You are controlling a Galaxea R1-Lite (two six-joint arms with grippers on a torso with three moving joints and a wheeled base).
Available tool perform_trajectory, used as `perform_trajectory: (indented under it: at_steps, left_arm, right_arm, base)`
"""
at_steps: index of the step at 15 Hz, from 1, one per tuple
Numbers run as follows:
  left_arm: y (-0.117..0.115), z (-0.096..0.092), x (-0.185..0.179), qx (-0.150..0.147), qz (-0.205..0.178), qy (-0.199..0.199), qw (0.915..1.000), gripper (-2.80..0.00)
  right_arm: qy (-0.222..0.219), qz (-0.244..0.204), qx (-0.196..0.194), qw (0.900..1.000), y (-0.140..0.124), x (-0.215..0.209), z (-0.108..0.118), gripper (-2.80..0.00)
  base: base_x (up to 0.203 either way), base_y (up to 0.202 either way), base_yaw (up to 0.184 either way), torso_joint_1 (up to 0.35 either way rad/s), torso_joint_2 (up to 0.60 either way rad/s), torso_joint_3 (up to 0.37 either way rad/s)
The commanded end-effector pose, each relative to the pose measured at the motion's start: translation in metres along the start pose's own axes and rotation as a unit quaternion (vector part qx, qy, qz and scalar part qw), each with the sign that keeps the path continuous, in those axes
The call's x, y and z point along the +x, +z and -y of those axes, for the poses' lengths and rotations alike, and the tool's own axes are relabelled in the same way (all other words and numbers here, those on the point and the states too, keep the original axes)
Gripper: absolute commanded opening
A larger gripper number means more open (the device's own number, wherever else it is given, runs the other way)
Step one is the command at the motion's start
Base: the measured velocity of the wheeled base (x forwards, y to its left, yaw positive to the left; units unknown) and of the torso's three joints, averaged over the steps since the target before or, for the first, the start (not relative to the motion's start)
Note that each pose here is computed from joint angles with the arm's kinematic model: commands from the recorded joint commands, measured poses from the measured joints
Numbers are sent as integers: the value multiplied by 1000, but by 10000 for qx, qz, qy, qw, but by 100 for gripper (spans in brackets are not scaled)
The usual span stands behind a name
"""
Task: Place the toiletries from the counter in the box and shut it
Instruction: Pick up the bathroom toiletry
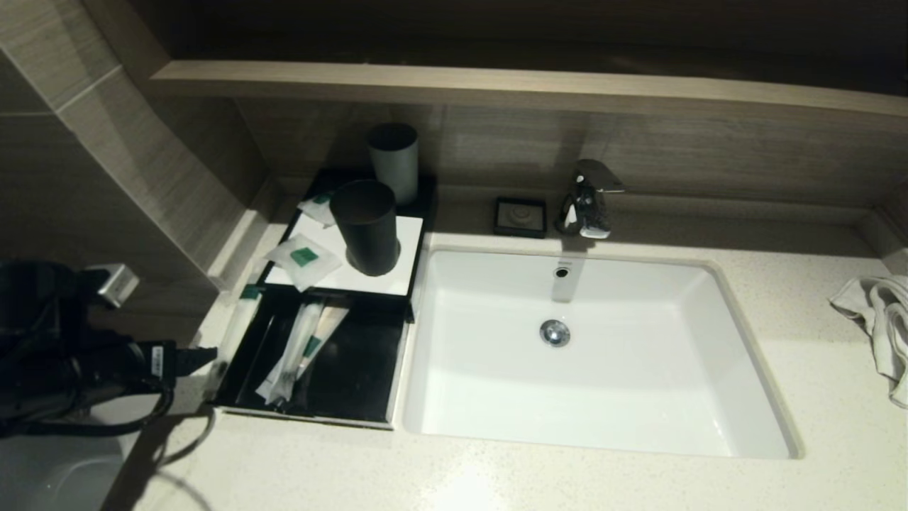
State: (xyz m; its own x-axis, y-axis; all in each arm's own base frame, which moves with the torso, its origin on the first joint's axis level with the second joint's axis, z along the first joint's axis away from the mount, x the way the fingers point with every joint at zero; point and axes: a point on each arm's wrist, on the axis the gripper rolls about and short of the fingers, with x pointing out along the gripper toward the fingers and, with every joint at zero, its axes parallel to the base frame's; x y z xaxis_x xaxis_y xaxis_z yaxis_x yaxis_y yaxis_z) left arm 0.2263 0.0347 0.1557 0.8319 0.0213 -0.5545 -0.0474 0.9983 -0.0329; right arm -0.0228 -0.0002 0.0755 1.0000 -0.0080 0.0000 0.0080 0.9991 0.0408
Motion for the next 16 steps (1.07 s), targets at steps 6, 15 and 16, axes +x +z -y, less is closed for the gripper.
perform_trajectory:
  at_steps: [6,15,16]
  left_arm:
    - [-6,-4,9,249,-209,-9,9995,0]
    - [-7,-3,13,326,-263,-231,9989,0]
    - [-8,-3,14,373,-276,-234,9986,0]
  right_arm:
    - [2,0,-2,10000,0,0,0,-280]
    - [2,0,3,10000,0,0,0,-280]
    - [2,0,-1,10000,0,0,0,-280]
  base:
    - [0,0,0,0,0,0]
    - [0,0,0,0,0,0]
    - [0,0,0,0,0,0]
